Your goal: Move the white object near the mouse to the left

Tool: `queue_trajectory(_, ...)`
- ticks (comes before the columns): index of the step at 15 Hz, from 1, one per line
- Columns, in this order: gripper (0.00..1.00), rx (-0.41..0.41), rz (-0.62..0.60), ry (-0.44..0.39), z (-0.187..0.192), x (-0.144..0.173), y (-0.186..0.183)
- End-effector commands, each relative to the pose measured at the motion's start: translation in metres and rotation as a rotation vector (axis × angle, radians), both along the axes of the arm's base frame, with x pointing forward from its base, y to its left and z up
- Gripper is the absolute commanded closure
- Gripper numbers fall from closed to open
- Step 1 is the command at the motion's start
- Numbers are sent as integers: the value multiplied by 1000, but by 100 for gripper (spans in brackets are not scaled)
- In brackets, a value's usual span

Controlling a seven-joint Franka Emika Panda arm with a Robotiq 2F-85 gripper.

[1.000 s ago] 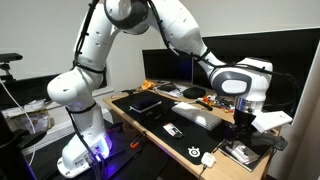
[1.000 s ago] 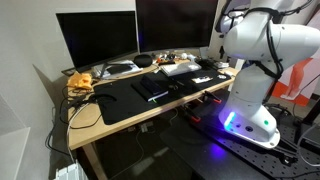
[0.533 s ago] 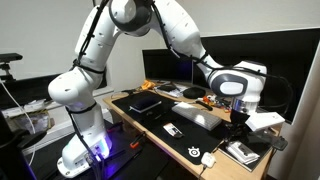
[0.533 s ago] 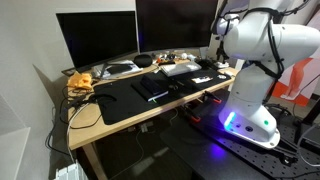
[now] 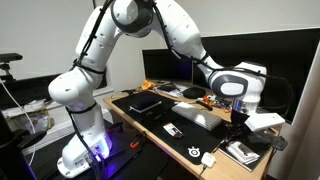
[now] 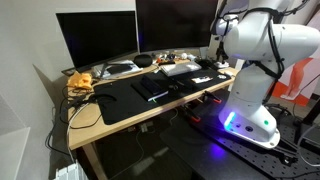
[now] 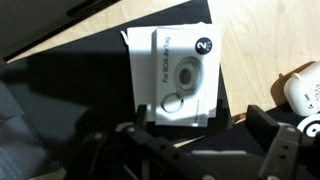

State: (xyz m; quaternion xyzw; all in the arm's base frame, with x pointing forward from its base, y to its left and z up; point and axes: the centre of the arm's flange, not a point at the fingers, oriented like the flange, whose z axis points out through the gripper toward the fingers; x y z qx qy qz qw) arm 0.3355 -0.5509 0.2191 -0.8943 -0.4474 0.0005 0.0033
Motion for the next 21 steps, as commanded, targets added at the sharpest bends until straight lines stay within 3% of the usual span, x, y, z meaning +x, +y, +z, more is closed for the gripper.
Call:
queue_trajectory(1, 0, -25, -43, 5, 1, 4, -10)
queue_trajectory(7, 0, -37, -75, 19, -9, 7, -15)
queue_trajectory(8, 6, -37, -76, 20, -10, 7, -16)
queue_trajectory(9, 26, -37, -79, 21, -11, 7, -16)
queue_trajectory(15, 71, -34, -76, 11, -2, 3, -17)
queue_trajectory(21, 73, -50, -52, -29, 39, -16, -14)
